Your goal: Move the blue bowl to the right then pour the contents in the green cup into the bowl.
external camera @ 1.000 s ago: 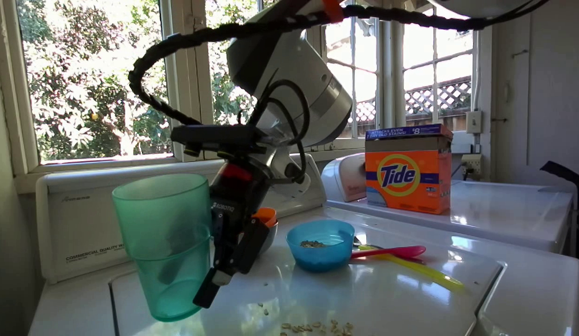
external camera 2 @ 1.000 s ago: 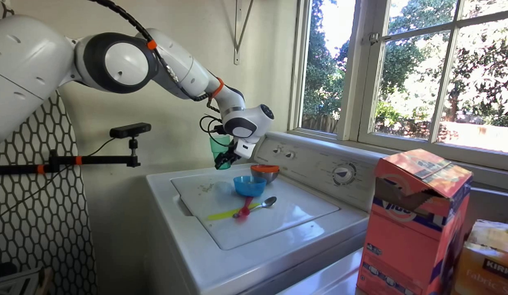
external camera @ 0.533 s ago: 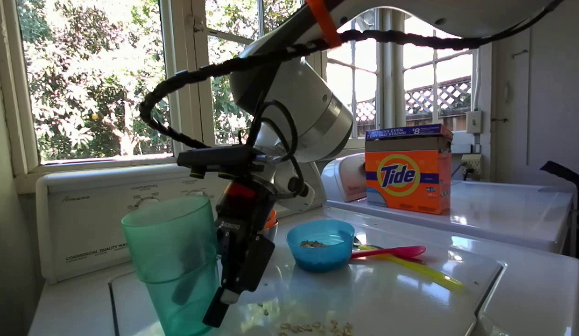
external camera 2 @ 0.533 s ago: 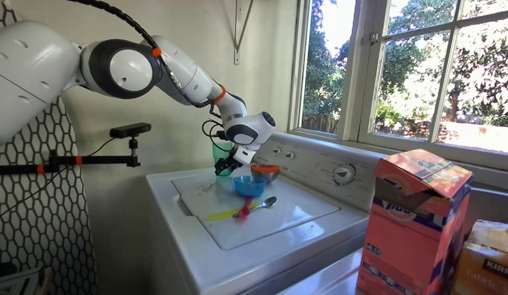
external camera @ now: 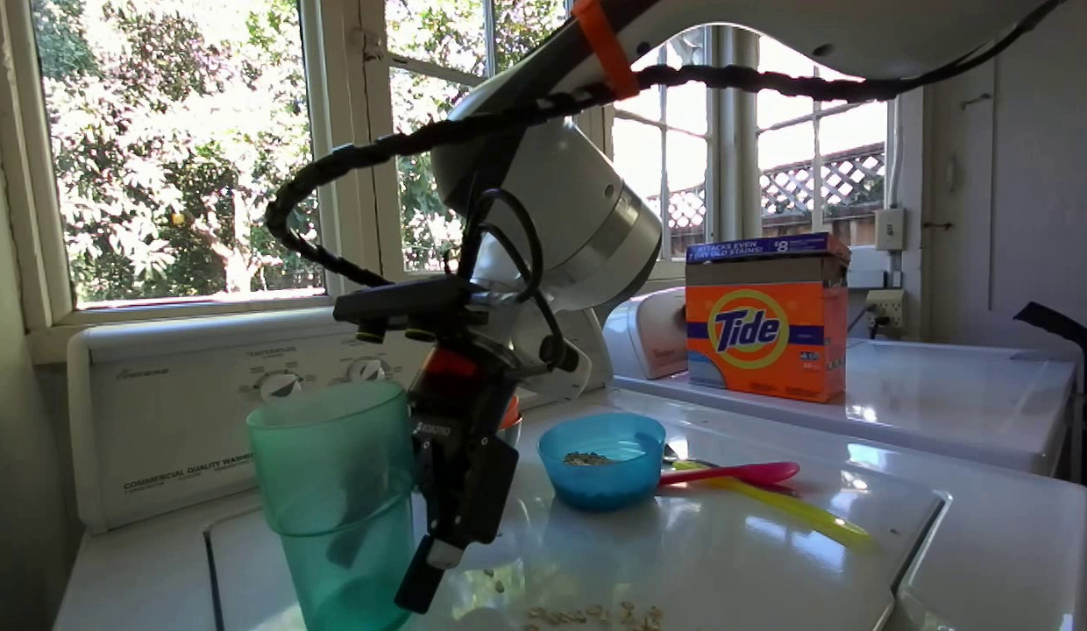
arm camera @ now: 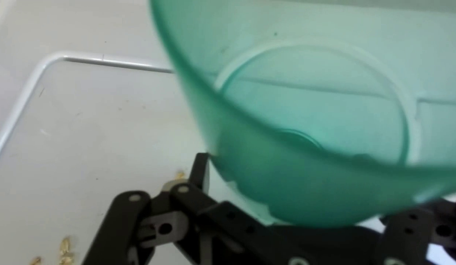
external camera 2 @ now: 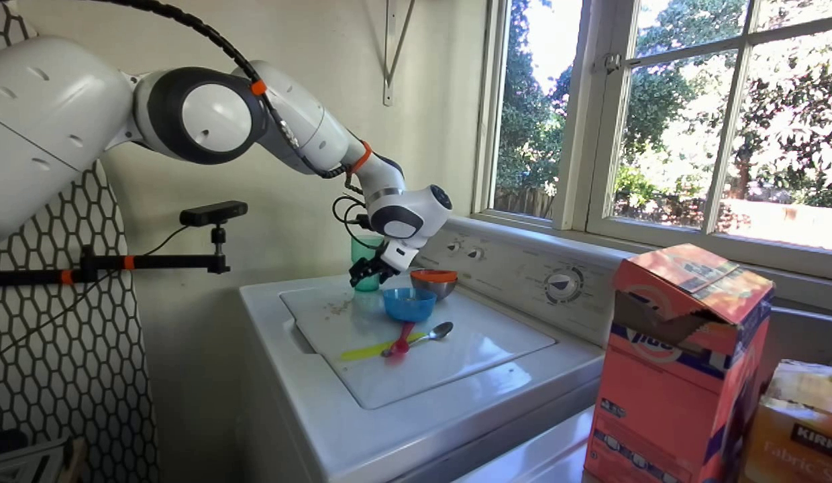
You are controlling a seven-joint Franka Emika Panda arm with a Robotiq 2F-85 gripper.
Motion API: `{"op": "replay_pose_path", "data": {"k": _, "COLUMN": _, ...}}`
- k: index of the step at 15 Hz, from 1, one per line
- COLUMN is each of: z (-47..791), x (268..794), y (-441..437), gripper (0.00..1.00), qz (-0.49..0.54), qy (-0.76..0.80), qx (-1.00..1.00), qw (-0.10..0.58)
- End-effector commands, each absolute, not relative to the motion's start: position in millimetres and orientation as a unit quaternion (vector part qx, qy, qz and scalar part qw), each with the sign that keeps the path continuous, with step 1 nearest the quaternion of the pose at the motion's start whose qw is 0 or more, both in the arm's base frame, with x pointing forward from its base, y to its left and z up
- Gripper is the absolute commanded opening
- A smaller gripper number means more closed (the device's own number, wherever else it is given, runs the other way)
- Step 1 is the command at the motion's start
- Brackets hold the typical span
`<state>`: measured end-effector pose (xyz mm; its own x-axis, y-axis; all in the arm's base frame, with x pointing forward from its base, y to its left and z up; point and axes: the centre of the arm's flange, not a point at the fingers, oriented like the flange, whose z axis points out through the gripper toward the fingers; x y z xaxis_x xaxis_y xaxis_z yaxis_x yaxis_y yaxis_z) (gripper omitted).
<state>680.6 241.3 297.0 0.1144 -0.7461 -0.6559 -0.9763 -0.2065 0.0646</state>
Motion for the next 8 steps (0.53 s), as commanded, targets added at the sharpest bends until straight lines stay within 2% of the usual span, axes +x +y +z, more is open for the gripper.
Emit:
{"op": "replay_pose_path", "data": {"k": 1, "z": 321.9, "x": 675.0, "y": 233.1, "gripper": 1.00, "qz": 0.292, "qy": 0.597, "qx": -0.728, "qw": 0.170}}
{"op": "replay_pose_path", "data": {"k": 8, "z": 384.8, "x": 649.8, "y": 205.7, "gripper": 1.00, "qz": 0.176, "qy": 0.577, "qx": -0.789, "qw": 0.113}}
